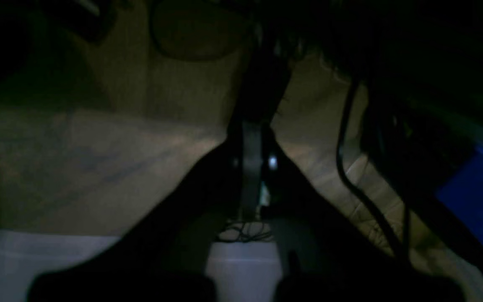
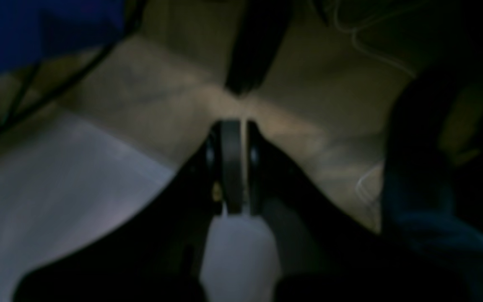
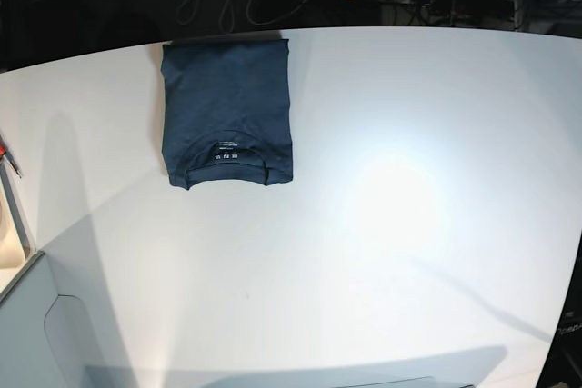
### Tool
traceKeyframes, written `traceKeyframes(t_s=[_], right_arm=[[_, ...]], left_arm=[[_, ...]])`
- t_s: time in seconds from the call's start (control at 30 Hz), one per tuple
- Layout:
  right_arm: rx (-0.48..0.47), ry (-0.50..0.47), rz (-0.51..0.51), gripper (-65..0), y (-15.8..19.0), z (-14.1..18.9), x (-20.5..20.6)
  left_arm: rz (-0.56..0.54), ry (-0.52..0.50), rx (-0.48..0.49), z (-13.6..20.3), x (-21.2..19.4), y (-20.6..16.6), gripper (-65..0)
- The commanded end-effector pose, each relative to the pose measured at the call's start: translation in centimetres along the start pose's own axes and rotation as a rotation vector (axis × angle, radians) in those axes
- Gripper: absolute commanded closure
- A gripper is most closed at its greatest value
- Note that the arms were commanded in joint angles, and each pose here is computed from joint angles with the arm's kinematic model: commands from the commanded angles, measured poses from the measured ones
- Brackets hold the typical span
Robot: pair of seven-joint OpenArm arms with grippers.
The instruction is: Fold the T-shirt properly
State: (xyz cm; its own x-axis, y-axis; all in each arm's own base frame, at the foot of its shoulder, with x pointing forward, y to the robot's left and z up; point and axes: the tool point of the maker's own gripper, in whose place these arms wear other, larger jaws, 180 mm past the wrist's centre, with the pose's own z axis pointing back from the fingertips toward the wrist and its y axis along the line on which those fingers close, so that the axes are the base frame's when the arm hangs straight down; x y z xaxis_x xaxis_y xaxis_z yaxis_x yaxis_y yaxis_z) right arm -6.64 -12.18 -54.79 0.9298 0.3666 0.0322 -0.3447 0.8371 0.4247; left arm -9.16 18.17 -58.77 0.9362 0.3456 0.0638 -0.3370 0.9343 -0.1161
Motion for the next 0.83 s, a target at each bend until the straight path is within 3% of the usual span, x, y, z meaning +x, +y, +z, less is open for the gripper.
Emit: traceKeyframes(t_s=[0.0,0.13,0.2,0.43,0.57,0.8], right_arm=[[0.029,0.003,-0.013,0.0,0.4,-0.6,-0.5],[0.102,-0.007,-0.11,0.0,0.8,-3.3,-1.1],[0.082,-0.031,-0.184,0.0,0.5,-4.4,-1.6],[-0.249,-0.202,-0.42,0.0,-3.1,-6.8,-1.9],[-0.443,-0.205,-0.416,0.0,-4.7,-7.5,-1.8],[-0.721,-0.192,-0.252,0.0,-6.5,-6.3,-2.0]], left_arm=[[0.01,0.036,0.006,-0.3,-1.6,0.8,0.0],[0.009,0.125,-0.004,-2.6,-4.7,1.5,0.0],[-0.026,0.143,-0.014,-3.3,-5.2,1.5,0.0],[-0.124,0.166,-0.025,-3.6,-5.4,1.7,0.0],[-0.16,0.172,-0.04,-3.8,-5.1,1.1,0.0],[-0.23,0.184,-0.08,-4.3,-5.1,-0.6,0.0]])
